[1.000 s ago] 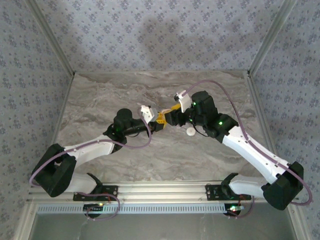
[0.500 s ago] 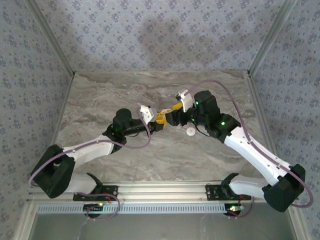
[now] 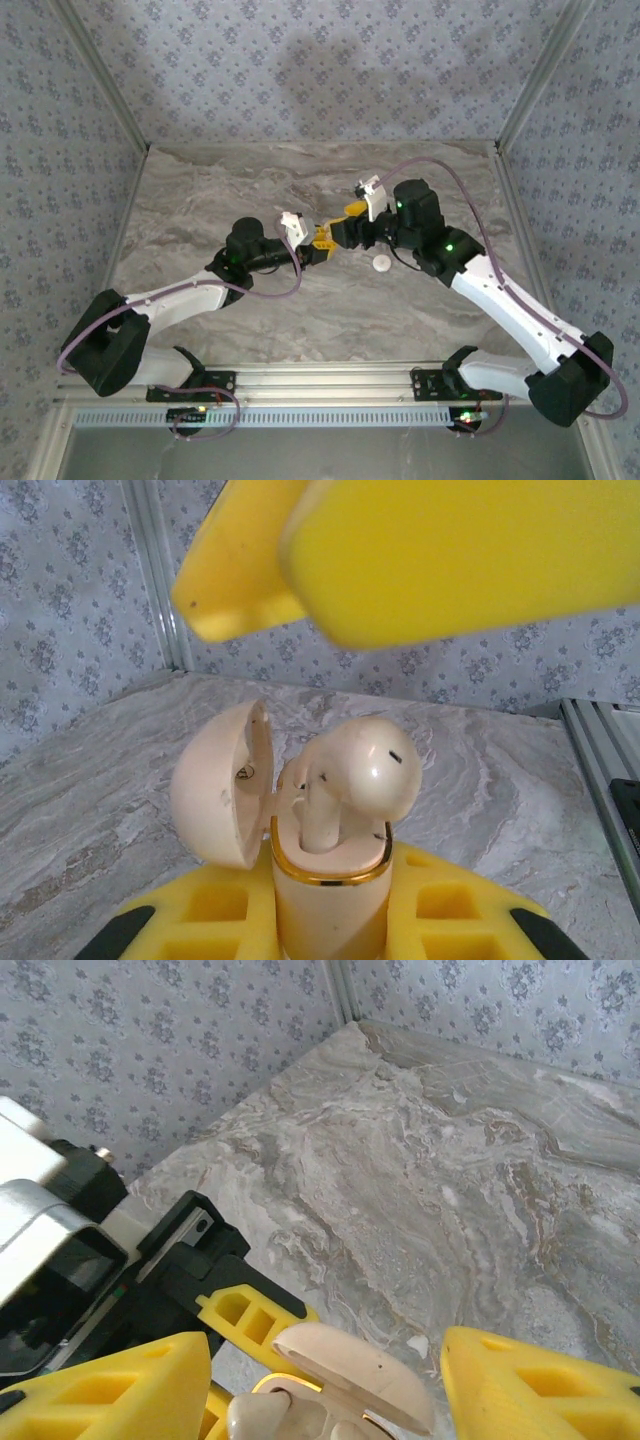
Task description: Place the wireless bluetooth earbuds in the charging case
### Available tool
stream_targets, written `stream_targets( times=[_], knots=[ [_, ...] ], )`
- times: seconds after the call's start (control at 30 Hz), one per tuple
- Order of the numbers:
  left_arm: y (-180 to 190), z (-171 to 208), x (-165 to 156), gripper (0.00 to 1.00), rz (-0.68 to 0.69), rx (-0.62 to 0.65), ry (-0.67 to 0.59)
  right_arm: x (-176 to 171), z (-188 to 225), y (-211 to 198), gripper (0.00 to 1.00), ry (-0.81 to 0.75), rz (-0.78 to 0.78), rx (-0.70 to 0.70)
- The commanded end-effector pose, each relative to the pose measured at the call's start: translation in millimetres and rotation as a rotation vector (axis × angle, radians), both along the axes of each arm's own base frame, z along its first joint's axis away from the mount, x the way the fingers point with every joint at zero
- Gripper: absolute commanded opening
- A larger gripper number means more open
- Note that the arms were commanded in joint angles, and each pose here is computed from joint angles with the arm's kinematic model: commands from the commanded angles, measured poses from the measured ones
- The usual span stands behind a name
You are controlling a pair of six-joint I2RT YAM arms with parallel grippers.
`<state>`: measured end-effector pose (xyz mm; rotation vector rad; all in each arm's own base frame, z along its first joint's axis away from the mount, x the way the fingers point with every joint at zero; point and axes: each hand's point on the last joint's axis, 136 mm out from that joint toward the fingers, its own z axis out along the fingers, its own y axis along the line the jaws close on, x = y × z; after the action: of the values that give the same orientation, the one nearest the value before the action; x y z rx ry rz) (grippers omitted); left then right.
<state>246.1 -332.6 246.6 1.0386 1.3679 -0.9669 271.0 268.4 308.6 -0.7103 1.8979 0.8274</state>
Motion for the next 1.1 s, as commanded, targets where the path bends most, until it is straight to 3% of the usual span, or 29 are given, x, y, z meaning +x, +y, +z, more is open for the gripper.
stream_targets(
  times=[0.0, 0.3, 0.7, 1.07],
  knots=[
    [0, 32, 0, 0.17, 0.01, -0.055, -0.074, -9, 19, -3, 0.62, -0.032, 0.015, 0.049],
    [1, 28, 6, 0.17, 0.047, -0.044, -0.053, -32, -2, -4, 0.4, 0.11, 0.023, 0.053],
    [2, 30, 4, 0.17, 0.043, -0.049, -0.057, -22, -22, 8, 0.38, 0.184, 0.046, 0.042],
    [3, 30, 2, 0.17, 0.039, -0.049, -0.058, -12, -26, 6, 0.26, 0.169, 0.025, 0.009]
  ],
)
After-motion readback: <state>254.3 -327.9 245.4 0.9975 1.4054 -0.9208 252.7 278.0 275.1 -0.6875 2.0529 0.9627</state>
